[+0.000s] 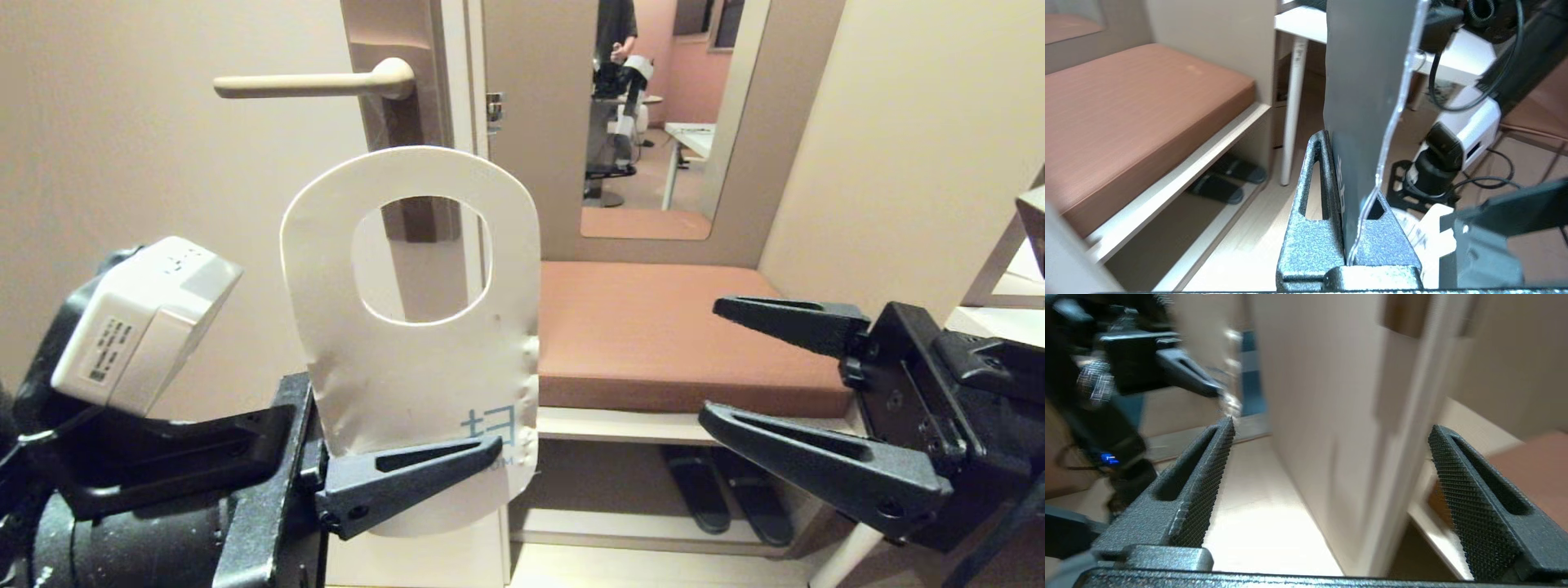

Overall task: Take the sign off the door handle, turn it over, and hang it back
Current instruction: Hang the sign back with the other side facing out

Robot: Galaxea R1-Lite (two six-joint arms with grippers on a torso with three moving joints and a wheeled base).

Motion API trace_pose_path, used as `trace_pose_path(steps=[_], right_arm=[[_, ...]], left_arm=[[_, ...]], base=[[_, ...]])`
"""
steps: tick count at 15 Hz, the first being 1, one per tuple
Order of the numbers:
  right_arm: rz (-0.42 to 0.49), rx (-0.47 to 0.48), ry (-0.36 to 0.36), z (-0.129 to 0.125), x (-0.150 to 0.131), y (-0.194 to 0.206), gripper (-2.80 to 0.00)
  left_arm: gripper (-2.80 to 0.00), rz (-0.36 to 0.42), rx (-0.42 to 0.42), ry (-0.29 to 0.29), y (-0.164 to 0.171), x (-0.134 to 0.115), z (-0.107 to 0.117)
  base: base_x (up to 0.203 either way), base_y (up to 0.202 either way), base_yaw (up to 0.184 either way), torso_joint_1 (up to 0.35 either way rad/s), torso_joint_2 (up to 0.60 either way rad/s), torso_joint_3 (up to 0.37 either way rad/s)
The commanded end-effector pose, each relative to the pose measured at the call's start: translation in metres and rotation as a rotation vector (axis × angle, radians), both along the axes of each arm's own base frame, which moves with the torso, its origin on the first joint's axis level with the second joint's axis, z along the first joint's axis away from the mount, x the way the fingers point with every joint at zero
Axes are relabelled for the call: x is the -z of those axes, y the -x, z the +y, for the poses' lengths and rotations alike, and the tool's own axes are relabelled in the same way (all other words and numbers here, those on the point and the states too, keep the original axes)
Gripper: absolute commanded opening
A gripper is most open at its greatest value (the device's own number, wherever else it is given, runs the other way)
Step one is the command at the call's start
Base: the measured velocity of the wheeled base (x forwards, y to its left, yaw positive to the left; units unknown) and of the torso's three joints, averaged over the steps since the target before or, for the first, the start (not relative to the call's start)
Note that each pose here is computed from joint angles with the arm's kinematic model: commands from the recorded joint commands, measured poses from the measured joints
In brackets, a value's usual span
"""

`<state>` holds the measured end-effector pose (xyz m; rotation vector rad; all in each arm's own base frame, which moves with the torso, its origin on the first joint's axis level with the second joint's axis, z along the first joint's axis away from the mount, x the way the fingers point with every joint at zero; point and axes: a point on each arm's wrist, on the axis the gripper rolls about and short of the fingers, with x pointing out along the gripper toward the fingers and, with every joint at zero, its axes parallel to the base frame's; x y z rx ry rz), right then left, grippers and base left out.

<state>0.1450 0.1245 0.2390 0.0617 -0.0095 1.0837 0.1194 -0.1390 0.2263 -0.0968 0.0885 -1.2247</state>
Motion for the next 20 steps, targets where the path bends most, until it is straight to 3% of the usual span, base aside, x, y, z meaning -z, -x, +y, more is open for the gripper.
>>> trace_pose_path(steps=[1, 4, 7, 15, 20], right_arm=[[-0.023, 0.04, -0.016, -0.016, -0.001, 0.009, -2.8], [-0.013, 0.125, -0.007, -0.036, 0.012, 0.019, -2.8], [0.012, 0.268, 0.034, -0.051, 0.031, 0.023, -2.8], [0.119, 0.596, 0.093, -0.096, 0.074, 0.031, -2.8], [0.065, 0.674, 0.138, -0.108, 0.103, 0.073, -2.8]], left_arm=[[-2.8, -0.015, -0.022, 0.013, 0.005, 0.0, 0.01], [-2.8, -0.034, -0.083, 0.011, 0.0, -0.001, 0.018], [-2.8, -0.06, -0.13, 0.003, -0.002, -0.001, 0.023], [-2.8, -0.054, -0.145, -0.007, 0.001, 0.004, 0.027], [-2.8, -0.041, -0.156, -0.019, 0.001, 0.009, 0.029]], base=[[0.0, 0.0, 0.0, 0.0, 0.0, 0.0], [0.0, 0.0, 0.0, 0.0, 0.0, 0.0], [0.0, 0.0, 0.0, 0.0, 0.0, 0.0], [0.0, 0.0, 0.0, 0.0, 0.0, 0.0], [0.0, 0.0, 0.0, 0.0, 0.0, 0.0]])
